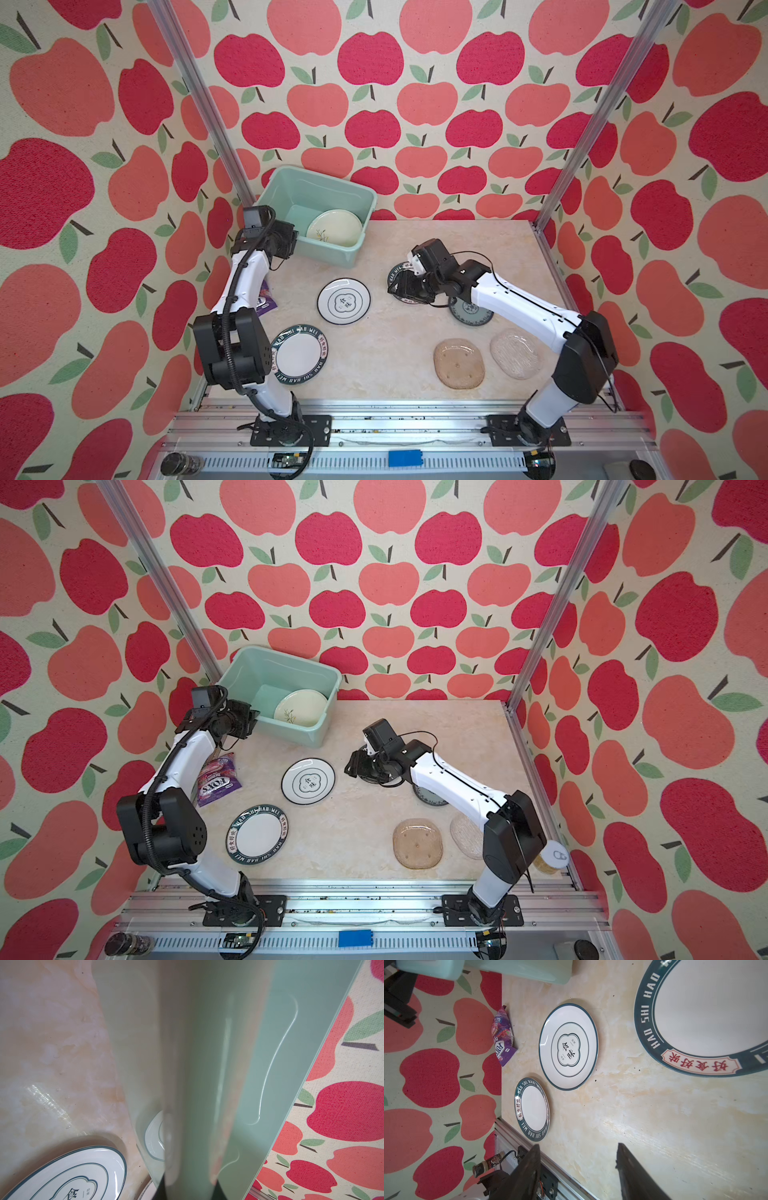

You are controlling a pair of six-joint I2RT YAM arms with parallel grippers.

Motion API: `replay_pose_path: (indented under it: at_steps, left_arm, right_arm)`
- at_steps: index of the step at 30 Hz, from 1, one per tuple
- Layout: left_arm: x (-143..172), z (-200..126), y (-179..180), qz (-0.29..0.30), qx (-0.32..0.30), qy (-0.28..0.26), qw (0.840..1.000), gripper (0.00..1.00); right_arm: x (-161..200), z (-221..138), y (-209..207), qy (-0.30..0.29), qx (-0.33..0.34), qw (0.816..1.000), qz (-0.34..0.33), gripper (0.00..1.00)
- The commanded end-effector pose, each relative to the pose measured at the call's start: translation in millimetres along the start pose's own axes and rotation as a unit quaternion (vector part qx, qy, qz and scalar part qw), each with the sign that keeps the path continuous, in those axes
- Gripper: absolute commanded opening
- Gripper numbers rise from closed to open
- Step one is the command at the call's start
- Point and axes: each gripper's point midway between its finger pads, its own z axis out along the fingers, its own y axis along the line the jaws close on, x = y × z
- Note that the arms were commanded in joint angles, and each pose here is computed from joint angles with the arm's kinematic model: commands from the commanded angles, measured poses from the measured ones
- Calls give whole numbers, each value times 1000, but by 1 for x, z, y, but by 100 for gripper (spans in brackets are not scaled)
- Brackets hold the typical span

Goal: Place the plates into the plastic bin on the countertop
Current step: Pick up the plate from the middle-left of the table.

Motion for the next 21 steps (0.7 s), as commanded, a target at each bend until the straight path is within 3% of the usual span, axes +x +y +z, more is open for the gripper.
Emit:
replay_pose_path:
  at_steps: [1, 9, 17, 21]
  left_arm:
    - [-1, -75, -110, 55, 183, -25, 981, 0]
    - [17, -101, -112, 68, 184, -14, 981, 0]
    - [32, -121, -110, 77, 189, 6, 979, 0]
    - [39, -131, -109, 86, 188, 13, 978, 0]
  right_arm:
    - [0, -1, -35, -23, 35, 997, 71, 65]
    - [-4, 5, -104, -43, 48, 984, 166, 72]
    - [1, 5, -119, -18, 87, 984, 152, 71]
    - [4, 8, -115, -16, 64, 987, 145, 72]
